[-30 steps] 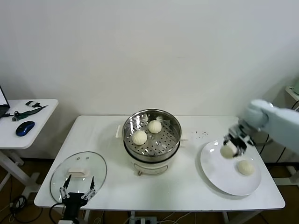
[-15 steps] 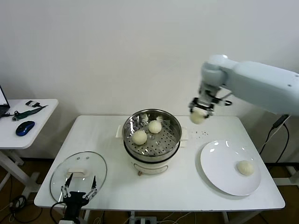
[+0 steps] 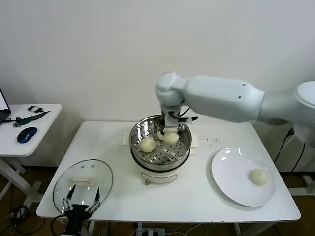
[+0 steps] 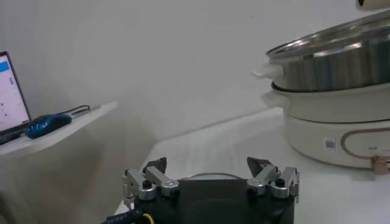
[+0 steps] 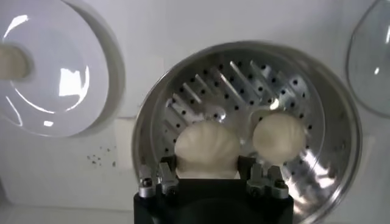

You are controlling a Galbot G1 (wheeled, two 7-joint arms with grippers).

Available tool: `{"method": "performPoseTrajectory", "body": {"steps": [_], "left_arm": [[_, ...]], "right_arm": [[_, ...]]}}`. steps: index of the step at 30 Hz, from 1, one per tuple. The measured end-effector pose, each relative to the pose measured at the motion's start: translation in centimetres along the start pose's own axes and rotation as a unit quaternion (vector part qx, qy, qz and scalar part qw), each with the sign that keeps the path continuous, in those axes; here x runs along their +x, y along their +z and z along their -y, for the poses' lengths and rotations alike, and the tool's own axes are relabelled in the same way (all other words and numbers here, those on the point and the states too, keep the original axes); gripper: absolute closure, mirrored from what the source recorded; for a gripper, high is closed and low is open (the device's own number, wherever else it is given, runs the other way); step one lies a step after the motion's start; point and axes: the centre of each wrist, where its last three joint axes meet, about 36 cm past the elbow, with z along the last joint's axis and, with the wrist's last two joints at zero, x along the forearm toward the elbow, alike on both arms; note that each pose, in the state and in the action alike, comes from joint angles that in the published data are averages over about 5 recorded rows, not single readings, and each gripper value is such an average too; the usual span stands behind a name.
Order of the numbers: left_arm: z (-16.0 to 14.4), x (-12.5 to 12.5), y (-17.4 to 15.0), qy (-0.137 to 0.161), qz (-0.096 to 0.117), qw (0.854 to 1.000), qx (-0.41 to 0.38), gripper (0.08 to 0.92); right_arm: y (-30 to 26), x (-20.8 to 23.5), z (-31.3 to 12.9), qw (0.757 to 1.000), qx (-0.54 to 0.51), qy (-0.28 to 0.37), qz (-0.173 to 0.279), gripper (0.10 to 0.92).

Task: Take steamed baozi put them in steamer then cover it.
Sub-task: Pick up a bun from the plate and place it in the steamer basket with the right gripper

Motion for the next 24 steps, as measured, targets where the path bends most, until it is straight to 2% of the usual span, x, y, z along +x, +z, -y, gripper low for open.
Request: {"method": "performPoseTrajectory", "body": {"steps": [14,17,21,24], "left_arm": [[0.1,-0.1,0.3,0.003,-0.003,1.0,-0.001,0.177],[0.2,-0.1,0.3,0.003,-0.003,1.0,-0.001,0.177],[0.2,0.0,0.3,0.002,-0.004,1.0,-0.001,0.177],[0.3,0.0,0.3,0.003,-0.004,1.0,-0.001,0.177]], "right_arm": [[-2.5,-4.2,2.5,0.999,0.027,0.001,0.044,0.365],[-2.6,-4.7,2.5,0.999,0.025,0.001,0.048,0.338],[-2.7,-5.2,2.5,0.998,0.022,0.0,0.05,0.246],[-2.5,-5.2,2.3,0.999,0.018,0.0,0.049,0.207]]}}
